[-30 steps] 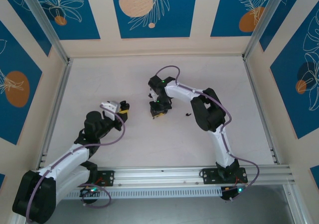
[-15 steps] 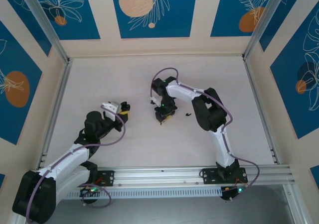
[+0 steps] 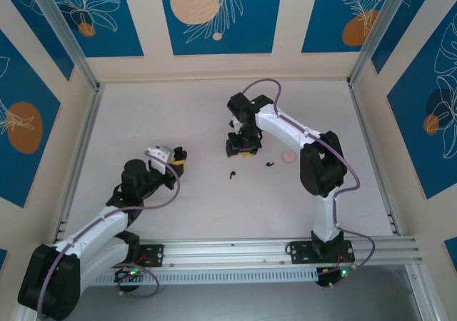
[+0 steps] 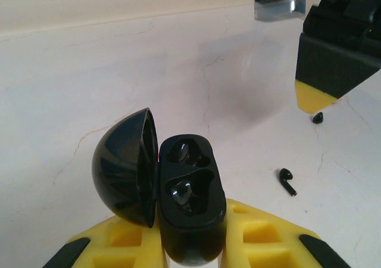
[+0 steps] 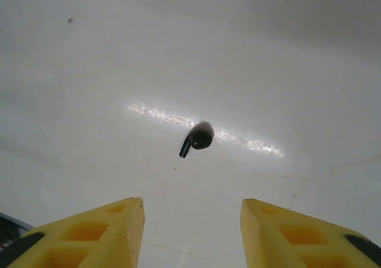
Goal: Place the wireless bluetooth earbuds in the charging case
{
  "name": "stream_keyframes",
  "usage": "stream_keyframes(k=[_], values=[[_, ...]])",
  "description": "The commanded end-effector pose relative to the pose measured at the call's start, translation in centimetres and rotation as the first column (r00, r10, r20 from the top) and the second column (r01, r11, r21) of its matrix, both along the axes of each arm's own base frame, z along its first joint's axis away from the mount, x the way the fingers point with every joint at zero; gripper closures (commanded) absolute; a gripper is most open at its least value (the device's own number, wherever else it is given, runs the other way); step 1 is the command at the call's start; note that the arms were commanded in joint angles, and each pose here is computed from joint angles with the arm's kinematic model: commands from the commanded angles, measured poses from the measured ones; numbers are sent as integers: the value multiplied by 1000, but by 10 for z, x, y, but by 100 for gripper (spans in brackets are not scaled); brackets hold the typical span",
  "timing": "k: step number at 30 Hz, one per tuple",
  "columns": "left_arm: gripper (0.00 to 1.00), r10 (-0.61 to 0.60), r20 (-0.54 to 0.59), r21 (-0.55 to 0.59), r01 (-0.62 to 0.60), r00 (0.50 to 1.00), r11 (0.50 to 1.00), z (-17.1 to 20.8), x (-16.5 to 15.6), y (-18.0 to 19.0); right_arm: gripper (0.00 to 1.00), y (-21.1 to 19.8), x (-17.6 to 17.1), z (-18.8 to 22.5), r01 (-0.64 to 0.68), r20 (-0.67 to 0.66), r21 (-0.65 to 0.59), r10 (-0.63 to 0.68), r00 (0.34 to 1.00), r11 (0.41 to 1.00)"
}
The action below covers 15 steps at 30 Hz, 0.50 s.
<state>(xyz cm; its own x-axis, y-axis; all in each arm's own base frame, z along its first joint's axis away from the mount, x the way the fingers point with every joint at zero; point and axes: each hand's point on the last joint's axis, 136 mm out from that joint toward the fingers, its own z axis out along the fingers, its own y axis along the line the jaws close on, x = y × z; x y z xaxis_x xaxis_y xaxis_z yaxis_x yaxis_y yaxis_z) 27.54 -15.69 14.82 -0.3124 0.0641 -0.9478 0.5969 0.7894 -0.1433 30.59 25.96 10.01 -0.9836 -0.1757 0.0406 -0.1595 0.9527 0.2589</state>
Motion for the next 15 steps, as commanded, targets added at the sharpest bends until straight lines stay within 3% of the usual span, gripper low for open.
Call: stream_keyframes(k=[1,15], values=[[79,-13,40,-10,13,999,1000,16,3,-1,53,0,-25,-18,128,-155,-31,-131,979,991],[79,-15,42,-8,15,999,1000,17,3,-1,55,11,-24,-60,155,-226,-36,-159,961,987]])
